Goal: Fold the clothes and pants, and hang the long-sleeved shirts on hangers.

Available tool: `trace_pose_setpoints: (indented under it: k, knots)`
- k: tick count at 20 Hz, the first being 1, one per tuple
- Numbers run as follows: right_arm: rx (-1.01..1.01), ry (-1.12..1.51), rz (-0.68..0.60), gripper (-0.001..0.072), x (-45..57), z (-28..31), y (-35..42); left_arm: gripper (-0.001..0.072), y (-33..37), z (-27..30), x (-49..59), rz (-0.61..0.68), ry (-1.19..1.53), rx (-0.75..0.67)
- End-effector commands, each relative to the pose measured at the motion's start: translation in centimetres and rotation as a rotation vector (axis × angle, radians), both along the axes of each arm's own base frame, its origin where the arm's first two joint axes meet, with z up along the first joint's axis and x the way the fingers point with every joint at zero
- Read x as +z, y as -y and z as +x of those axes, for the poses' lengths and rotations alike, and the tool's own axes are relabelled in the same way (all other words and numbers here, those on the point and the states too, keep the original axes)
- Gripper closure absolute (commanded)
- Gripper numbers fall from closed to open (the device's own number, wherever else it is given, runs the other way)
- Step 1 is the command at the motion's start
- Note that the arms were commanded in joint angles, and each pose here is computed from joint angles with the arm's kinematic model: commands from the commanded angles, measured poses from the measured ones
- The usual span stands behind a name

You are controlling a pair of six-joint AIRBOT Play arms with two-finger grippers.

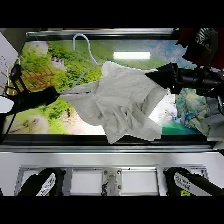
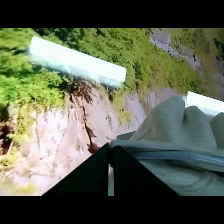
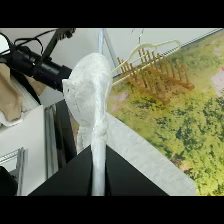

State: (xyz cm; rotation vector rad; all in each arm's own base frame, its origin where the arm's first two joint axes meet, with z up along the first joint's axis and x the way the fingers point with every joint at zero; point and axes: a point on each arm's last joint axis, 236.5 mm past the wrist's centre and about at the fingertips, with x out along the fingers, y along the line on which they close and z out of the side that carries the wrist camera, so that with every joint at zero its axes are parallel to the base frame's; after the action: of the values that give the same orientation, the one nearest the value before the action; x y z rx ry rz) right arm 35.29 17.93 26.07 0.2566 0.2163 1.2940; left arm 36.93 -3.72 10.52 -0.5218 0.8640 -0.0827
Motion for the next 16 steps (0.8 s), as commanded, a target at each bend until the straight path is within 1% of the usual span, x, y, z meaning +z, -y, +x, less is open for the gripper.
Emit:
trace_pose_setpoints:
  k: [1, 4, 6, 11, 13, 16]
  knots:
    - [0.039, 0.025, -0.055, 0.0697, -1.2, -0.8, -0.2, 0.0685, 2.1, 0.7, 5.4, 0.019, 0.1, -0.083]
    - [0.041, 0.028, -0.072, 0.0697, -2.0, -0.9, -0.2, 0.0685, 3.3, 1.0, 9.5, 0.05, 0.19, -0.138]
    - [0.042, -0.001, -0.067, 0.0697, -2.9, -1.0, -0.2, 0.0684, 3.4, 0.9, 11.2, 0.057, 0.218, -0.149]
    - [0.001, -0.023, -0.092, 0.0697, -4.2, -0.3, 0.8, 0.0684, -0.3, 0.0, 10.6, 0.259, 0.148, -0.129]
    - [-0.012, -0.024, -0.095, 0.0697, -4.2, -0.1, 1.2, 0.0684, -0.9, -0.2, 9.7, 0.265, 0.119, -0.121]
    - [-0.03, -0.026, -0.095, 0.0697, -4.2, 0.2, 1.9, 0.0685, -2.9, 0.0, 8.4, 0.263, 0.083, -0.069]
